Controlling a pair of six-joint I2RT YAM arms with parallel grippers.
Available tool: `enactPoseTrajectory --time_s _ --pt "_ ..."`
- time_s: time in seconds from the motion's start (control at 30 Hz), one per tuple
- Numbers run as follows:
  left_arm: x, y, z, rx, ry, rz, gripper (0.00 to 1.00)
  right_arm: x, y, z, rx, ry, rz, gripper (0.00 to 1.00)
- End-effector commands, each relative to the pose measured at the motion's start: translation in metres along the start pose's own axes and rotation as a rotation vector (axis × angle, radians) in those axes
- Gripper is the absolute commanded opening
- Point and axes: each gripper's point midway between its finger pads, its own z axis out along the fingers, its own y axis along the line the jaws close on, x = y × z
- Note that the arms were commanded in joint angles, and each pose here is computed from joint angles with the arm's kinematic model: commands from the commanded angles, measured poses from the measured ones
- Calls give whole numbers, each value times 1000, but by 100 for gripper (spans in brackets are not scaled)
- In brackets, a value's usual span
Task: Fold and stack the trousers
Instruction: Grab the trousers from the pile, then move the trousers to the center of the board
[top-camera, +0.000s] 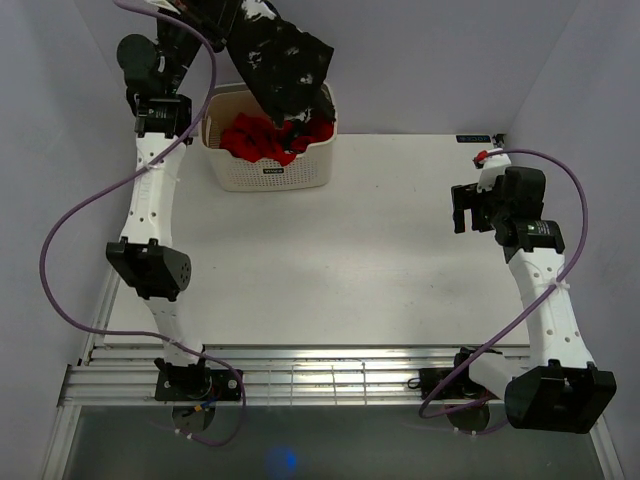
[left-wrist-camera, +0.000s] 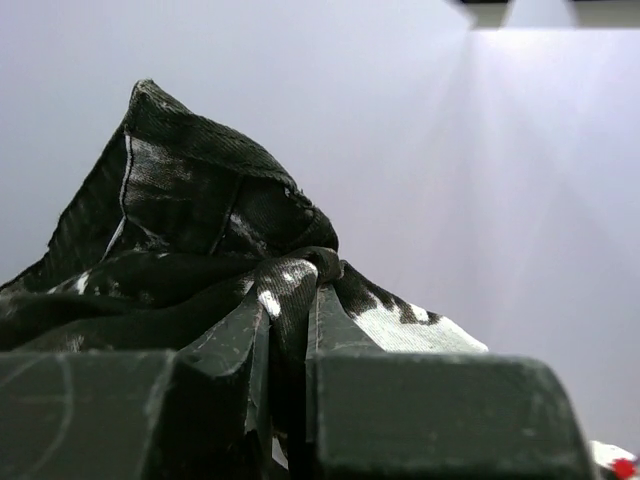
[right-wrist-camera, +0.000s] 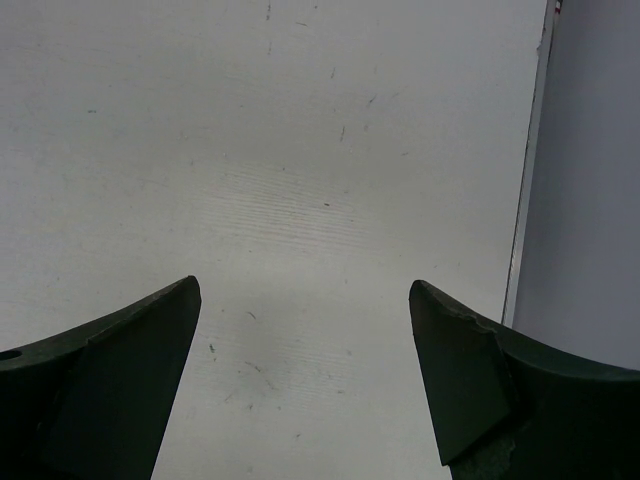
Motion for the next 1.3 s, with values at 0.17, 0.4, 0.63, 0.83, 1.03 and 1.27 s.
enactPoseTrajectory --time_s 0.17,0.4,0.63,0.83,1.03,1.27 --pt "-145 -178 -46 319 -206 66 0 -35 15 -25 -95 -144 -62 90" --pt "-154 -233 -85 443 -129 24 0 -46 47 -36 -286 -209 -123 90" --pt "-104 -236 -125 434 31 -33 0 -53 84 -41 -508 -277 -157 90" --pt "-11 -200 -177 284 265 -46 0 -46 118 -29 -642 -278 -156 90" --pt "133 -141 -264 173 671 15 0 -53 132 -19 -684 -266 -198 90" --pt "242 -90 -377 223 1111 214 0 -41 174 -14 -770 -203 -276 92"
